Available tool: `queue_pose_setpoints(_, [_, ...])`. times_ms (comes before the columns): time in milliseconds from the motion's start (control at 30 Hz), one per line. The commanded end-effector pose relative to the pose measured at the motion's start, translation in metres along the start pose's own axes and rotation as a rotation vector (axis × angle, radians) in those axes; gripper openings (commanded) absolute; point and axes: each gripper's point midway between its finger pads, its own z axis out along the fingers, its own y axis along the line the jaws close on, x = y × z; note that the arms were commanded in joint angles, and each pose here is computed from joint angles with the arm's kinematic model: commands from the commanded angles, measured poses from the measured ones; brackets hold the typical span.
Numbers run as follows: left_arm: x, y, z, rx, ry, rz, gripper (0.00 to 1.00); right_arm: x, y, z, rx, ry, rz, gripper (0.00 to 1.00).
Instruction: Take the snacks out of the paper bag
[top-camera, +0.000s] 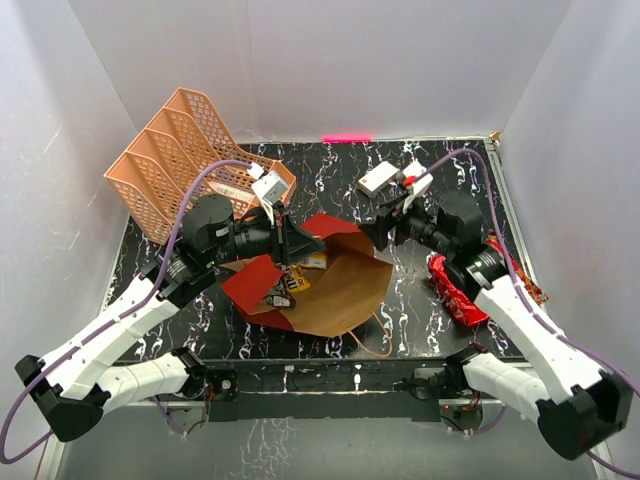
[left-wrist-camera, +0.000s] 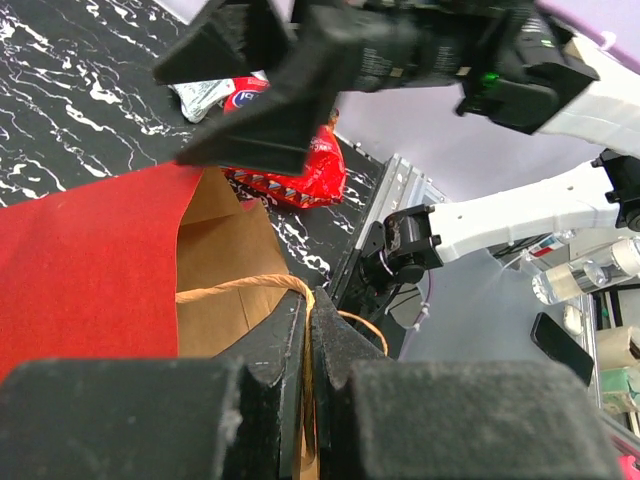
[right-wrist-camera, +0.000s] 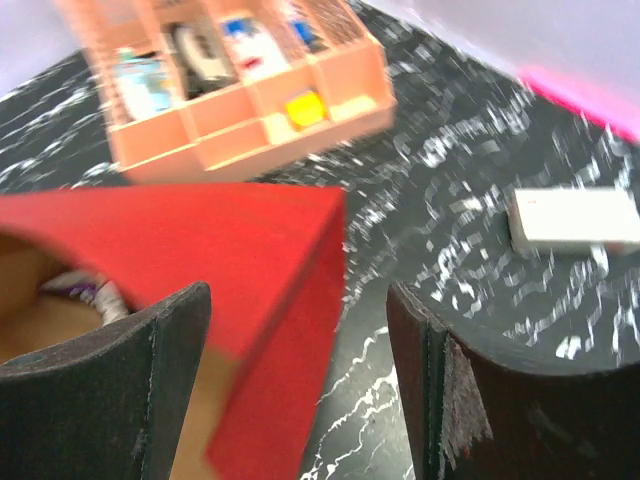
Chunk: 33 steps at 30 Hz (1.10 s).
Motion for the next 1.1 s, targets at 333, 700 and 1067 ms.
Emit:
queue_pose_setpoints(333, [-0.033, -0.020, -0.012, 0.033, -0.090, 0.068, 0.00, -0.004, 0.132, -0.085, -0.690, -0.278, -0.717, 0.74])
queue_pose_setpoints(700, [-0.047, -0.027, -0.015, 0.050, -0.134, 0.077, 0.00, 0.041, 0.154, -0.059, -0.771, -0.210, -0.849, 0.59])
queue_pose_setpoints(1067, [-0.047, -0.027, -0.013, 0.047, -0.122, 0.088, 0.00, 0.087, 0.164, 0.016, -0.502, -0.083, -1.024, 0.65])
